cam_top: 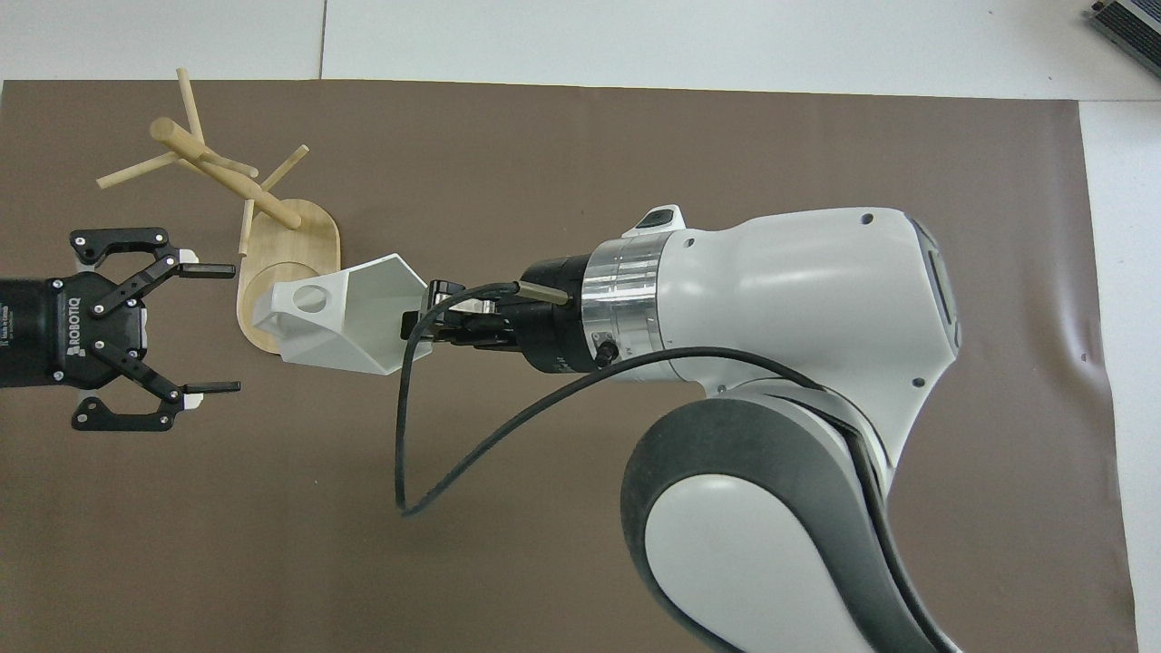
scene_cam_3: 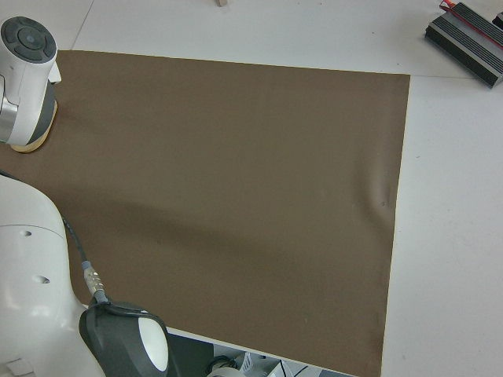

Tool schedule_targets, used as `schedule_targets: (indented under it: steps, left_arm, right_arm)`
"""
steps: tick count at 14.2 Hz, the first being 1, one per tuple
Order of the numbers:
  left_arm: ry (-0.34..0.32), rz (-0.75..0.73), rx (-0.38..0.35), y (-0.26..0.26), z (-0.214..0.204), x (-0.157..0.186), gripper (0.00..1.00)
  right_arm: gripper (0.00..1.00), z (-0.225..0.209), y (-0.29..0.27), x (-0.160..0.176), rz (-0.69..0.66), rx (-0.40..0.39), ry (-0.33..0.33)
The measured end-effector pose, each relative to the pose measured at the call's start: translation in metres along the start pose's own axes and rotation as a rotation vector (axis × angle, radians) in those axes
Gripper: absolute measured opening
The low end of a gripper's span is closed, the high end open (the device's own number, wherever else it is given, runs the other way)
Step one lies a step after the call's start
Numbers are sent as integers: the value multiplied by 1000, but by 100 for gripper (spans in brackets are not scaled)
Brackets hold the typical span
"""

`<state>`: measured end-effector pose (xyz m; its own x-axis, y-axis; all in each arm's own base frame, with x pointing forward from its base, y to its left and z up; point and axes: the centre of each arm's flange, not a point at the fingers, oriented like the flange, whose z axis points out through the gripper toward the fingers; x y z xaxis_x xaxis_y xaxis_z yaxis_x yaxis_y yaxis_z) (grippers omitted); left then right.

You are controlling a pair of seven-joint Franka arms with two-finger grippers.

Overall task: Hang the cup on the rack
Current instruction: 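Carry the cup with the right gripper while the left gripper approaches, then close the left gripper on the cup held by the right gripper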

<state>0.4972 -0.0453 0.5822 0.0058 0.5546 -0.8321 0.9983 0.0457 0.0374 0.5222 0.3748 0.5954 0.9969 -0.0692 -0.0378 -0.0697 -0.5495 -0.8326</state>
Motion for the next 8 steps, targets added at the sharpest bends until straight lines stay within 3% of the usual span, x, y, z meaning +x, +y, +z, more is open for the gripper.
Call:
schedule_targets:
  steps: [8]
  left_arm:
    - [14,-32,-34,3,36,-30,100]
  right_arm:
    - [4,0,0,0,0,1,2]
